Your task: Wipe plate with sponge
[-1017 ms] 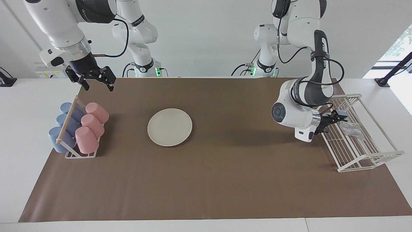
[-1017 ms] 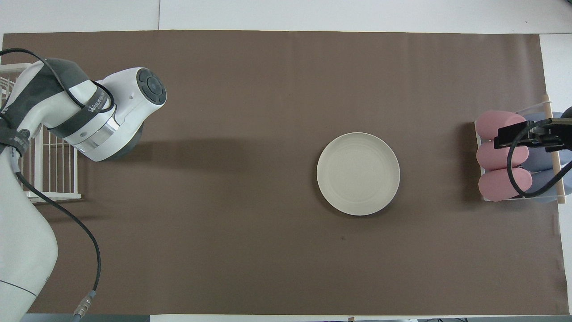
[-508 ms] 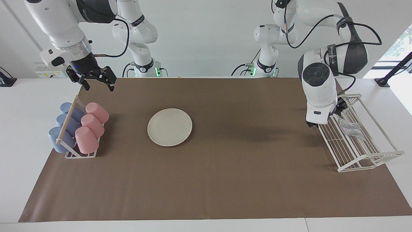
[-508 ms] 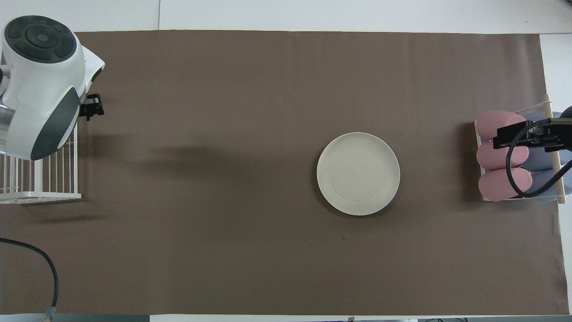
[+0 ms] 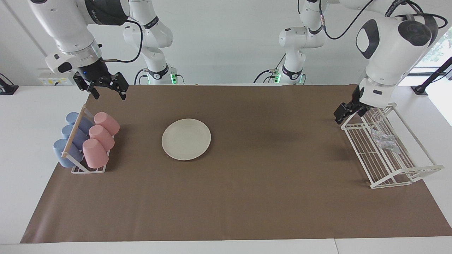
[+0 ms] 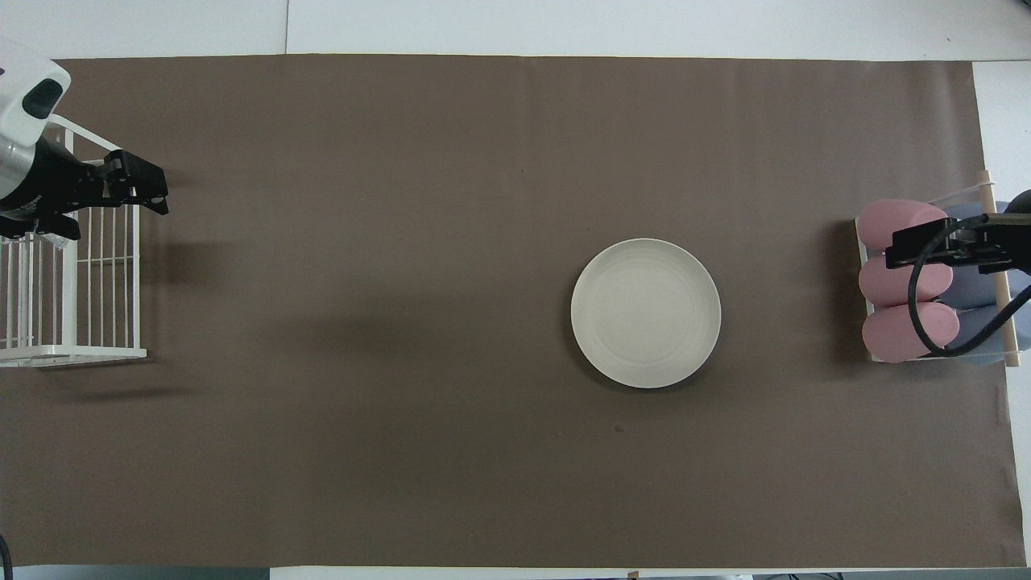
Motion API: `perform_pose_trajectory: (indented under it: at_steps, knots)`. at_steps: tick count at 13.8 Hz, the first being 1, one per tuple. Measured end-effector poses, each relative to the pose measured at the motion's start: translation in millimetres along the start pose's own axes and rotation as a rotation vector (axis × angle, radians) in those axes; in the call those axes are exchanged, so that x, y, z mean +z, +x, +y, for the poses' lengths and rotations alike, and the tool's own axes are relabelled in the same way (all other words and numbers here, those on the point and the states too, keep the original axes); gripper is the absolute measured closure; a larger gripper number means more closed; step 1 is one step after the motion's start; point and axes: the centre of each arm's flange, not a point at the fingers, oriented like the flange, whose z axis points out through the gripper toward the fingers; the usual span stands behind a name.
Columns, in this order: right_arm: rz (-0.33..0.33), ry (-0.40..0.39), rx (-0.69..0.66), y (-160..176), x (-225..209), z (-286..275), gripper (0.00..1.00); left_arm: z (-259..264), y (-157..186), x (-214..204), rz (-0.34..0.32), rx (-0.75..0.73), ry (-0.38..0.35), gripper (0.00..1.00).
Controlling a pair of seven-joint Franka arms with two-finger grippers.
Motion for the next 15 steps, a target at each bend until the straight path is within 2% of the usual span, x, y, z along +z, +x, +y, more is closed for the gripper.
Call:
perform_pose_trajectory:
  at_steps: [4, 7, 11, 15]
  knots:
    - [0.0, 0.0, 0.0, 0, 0, 0, 0.0, 0, -32, -34, -0.025, 0.01, -0.044, 0.0]
    - [0.0, 0.0, -0.001, 0, 0, 0, 0.0, -3, -48, -40, -0.086, 0.044, -0.038, 0.0]
    - [0.0, 0.0, -0.001, 0, 0, 0, 0.0, -3, -52, -39, -0.117, 0.136, -0.083, 0.0]
    - [0.0, 0.0, -0.001, 0, 0, 0, 0.0, 2, -51, -30, -0.126, 0.152, -0.06, 0.0]
